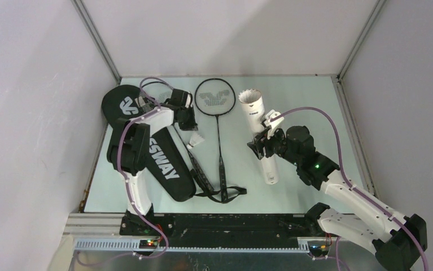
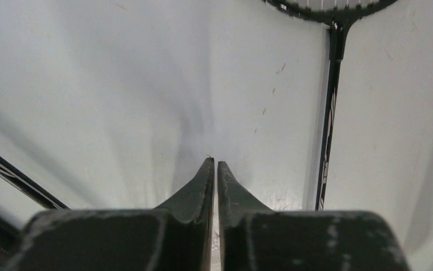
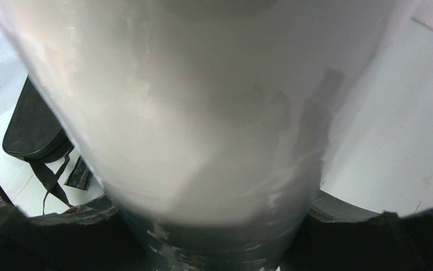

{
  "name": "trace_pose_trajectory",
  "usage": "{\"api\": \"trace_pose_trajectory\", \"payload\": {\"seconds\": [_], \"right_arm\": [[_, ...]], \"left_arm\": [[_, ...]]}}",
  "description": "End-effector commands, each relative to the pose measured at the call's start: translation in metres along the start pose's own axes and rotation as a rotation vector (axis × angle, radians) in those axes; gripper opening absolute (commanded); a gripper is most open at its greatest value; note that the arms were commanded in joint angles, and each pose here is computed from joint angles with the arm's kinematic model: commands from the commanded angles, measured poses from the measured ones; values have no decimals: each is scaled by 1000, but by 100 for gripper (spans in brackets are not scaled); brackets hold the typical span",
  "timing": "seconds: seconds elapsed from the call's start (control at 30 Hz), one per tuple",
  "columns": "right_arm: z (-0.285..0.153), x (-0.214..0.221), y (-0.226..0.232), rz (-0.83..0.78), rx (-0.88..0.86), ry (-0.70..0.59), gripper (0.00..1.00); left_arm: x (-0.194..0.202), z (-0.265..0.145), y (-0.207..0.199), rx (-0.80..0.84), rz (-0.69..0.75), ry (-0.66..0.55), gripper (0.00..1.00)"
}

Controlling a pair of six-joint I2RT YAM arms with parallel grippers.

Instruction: Pack up the badminton gear

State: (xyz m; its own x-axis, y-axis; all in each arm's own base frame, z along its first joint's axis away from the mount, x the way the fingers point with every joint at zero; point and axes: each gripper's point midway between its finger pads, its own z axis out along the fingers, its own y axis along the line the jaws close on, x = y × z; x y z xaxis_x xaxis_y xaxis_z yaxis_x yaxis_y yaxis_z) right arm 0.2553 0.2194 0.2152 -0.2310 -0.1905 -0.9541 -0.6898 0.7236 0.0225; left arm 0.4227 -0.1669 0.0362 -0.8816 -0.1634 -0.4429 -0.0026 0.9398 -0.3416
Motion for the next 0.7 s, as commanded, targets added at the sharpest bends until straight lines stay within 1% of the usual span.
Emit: {"api": "trace_pose_trajectory", "payload": {"seconds": [0.0,0.07,0.23,0.43,0.5,0.57,0.6,0.63,0.67], "right_arm": [[-4,-34,1,-14,2,-110,38],[-5,-35,1,-16,3,-112,38],[-7,-36,3,-19,3,-119,38],[-10,-39,6,-22,-3,-127,35],[-10,-39,8,-28,-11,-127,35],[-9,-38,9,-32,-14,-123,36],[-9,-37,10,-32,-16,-120,36],[-8,-36,11,-32,-19,-117,36],[-8,-35,11,-31,-18,-113,36]], "left_arm": [[-9,-21,-11,24,20,-57,2],[-10,-28,-15,39,15,-79,0],[-20,-51,-28,98,12,-160,0],[-37,-98,-47,155,31,-303,0],[-46,-124,-57,181,47,-373,0],[-49,-137,-60,153,88,-392,1],[-45,-138,-63,137,107,-383,8],[-40,-140,-56,78,132,-358,41],[-29,-138,-58,58,165,-319,57]]}}
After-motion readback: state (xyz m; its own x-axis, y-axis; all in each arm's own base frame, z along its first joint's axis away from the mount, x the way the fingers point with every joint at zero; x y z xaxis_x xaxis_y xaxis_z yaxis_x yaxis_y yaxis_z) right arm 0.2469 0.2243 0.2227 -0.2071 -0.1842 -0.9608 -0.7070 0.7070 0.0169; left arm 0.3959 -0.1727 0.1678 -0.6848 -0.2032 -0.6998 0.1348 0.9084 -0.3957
